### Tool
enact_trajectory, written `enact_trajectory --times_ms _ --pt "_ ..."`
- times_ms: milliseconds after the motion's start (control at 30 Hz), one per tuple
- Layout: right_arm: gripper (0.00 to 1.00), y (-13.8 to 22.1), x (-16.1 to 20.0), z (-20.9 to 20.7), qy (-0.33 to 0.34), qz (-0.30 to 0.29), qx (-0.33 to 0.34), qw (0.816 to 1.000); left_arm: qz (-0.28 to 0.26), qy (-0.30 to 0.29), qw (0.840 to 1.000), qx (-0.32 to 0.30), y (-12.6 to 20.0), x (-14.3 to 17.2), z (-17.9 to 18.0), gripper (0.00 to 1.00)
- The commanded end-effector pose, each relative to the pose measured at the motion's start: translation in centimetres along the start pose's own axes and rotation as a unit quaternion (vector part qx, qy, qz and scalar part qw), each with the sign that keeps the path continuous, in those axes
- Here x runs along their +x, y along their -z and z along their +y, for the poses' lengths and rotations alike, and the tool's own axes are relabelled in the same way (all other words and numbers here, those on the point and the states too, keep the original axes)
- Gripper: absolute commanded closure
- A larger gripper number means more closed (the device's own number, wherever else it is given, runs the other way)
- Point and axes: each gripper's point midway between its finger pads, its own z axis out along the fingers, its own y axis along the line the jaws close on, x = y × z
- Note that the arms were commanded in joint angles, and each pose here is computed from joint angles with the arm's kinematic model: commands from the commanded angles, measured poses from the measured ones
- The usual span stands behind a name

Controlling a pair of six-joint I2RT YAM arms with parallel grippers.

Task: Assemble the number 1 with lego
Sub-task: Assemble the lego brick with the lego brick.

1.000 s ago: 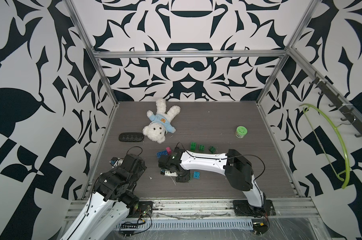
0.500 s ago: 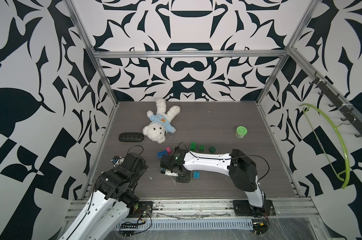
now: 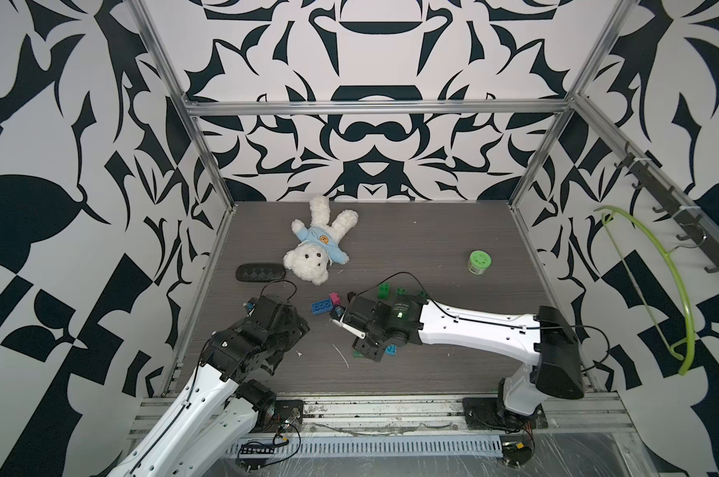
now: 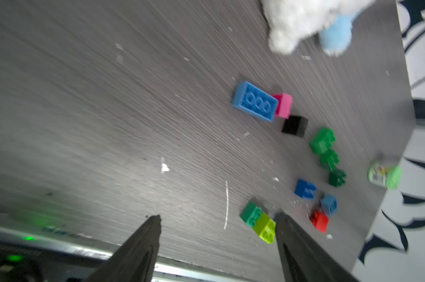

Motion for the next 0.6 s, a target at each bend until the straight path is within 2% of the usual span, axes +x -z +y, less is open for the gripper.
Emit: enact_trajectory --times_ms 0,100,200,400,567 --pt "0.74 0.9 -0.8 -1.4 -0.223 -0.047 -0.006 0.974 0.075 -0.048 0.994 0.07 -1.5 2.4 -2.9 0.24" --pt "0.8 0.0 -0.3 -0.7 -0.292 -0.05 -0.048 0.954 0.118 -0.064 0.988 0.08 -2.4 4.2 -3.5 0.27" --pt "0.76 -0.9 0.1 -1.2 -0.318 -0.03 -0.053 0.946 0.132 -0.085 0.984 0.085 -2.8 5.7 -3.8 0.32" --pt "0.7 -3.7 0.6 -0.3 -0.339 0.019 -0.099 0.935 0.157 -0.093 0.979 0.095 -4.8 9.1 -4.0 0.4" --pt "0.69 -4.8 1.3 -0.3 -0.343 0.05 -0.088 0.934 0.165 -0.097 0.977 0.097 -5.8 10.3 -4.3 0.44"
